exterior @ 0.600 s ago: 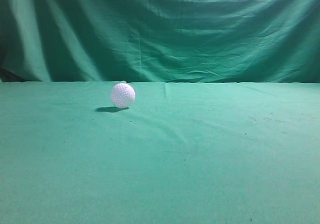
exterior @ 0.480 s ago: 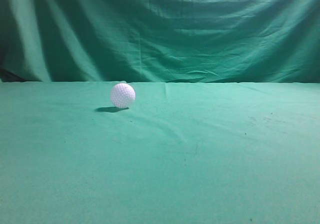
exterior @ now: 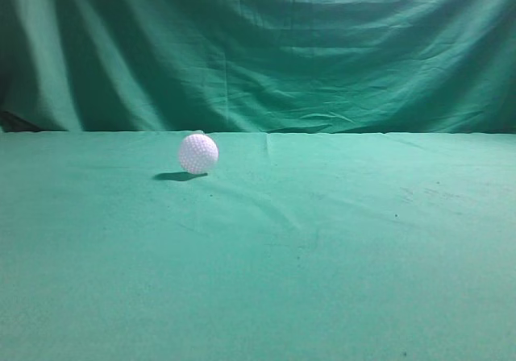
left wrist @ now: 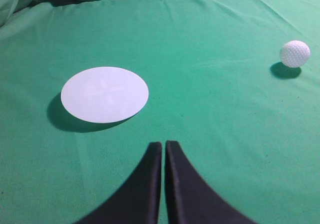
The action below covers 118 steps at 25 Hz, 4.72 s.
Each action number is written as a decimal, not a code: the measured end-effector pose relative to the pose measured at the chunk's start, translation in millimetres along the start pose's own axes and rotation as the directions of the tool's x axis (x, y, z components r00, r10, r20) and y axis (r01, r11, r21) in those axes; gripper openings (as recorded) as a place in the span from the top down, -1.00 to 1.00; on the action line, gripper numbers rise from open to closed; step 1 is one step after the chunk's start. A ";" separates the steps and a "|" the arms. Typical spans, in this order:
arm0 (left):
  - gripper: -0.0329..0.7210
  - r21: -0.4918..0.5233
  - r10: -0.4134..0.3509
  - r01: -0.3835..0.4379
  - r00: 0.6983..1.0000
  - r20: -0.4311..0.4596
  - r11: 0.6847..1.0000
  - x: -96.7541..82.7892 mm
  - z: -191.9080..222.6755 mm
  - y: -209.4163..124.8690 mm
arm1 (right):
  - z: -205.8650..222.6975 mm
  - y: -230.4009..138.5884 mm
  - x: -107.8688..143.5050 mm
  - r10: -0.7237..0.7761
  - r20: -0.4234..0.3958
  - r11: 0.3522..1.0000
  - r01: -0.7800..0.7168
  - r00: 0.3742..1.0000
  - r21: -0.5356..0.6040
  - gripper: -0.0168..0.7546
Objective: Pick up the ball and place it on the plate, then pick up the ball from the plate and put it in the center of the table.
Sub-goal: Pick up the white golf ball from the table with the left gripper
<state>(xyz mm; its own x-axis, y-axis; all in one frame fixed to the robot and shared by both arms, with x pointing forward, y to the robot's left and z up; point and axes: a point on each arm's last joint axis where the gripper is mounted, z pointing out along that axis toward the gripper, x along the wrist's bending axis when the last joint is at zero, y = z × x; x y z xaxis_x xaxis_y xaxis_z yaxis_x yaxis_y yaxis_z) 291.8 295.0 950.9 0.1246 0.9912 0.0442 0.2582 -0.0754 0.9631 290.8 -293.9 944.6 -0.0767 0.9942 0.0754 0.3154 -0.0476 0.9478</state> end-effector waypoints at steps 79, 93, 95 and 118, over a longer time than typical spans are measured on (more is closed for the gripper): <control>0.91 0.567 0.004 -0.432 0.798 0.603 0.701 -132.3 263.1 159.0 | 0.0 0.0 0.0 0.000 0.000 1.000 0.000 1.000 0.000 0.83; 0.14 0.567 0.090 -0.512 0.788 0.609 0.645 -170.6 291.9 138.9 | 0.0 0.0 0.0 0.000 0.000 1.000 0.000 1.000 0.000 0.83; -0.29 0.565 0.088 -0.492 0.800 0.593 0.662 -170.9 294.1 139.6 | 0.0 0.0 0.0 0.000 0.000 1.000 0.000 1.000 0.000 0.83; -0.64 0.608 0.125 -0.478 0.840 0.529 0.634 -176.7 334.3 99.3 | 0.0 0.0 0.0 0.000 0.000 1.000 0.000 1.000 0.000 0.83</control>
<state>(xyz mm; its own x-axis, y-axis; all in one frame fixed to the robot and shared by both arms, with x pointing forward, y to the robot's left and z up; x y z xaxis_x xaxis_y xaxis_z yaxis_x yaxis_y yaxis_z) 615.6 76.0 950.0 0.6433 0.7654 0.0172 0.6871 -0.5872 0.4278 290.8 -293.9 944.6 -0.0767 0.9942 0.0754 0.3154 -0.0476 0.9478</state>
